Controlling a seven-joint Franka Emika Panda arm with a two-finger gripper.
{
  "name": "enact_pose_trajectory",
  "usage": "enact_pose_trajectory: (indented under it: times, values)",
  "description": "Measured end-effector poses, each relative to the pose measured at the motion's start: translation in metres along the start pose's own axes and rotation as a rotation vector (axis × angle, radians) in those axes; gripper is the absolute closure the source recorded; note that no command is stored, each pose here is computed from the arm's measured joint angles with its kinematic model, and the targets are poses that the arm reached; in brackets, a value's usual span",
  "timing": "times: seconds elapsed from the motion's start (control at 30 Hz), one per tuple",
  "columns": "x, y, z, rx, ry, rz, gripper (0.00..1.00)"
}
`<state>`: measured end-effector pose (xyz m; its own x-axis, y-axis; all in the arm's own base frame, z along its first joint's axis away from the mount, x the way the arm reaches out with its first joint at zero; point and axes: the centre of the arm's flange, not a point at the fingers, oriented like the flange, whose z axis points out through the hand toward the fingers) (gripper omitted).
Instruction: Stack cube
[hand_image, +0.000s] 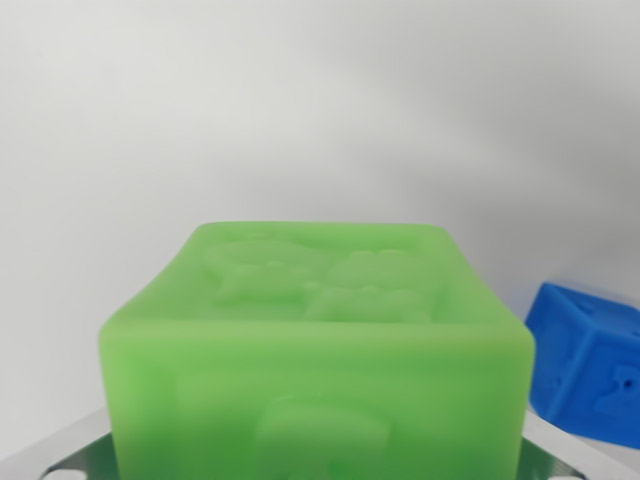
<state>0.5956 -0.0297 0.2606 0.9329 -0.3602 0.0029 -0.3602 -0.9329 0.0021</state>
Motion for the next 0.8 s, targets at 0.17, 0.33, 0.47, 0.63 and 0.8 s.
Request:
enact_pose_trajectory:
  times: [0.17, 0.33, 0.47, 0.63, 0.8]
  values:
    - [0.004, 0.01, -0.001, -0.0002, -0.0004, 0.018, 1.0]
    - [0.007, 0.019, -0.003, -0.0001, -0.0006, 0.034, 1.0]
    - [0.01, 0.026, -0.004, -0.0003, -0.0011, 0.046, 1.0]
    - [0.014, 0.036, -0.006, -0.0007, -0.0005, 0.064, 1.0]
    - [0.017, 0.045, -0.008, -0.0007, 0.0, 0.079, 1.0]
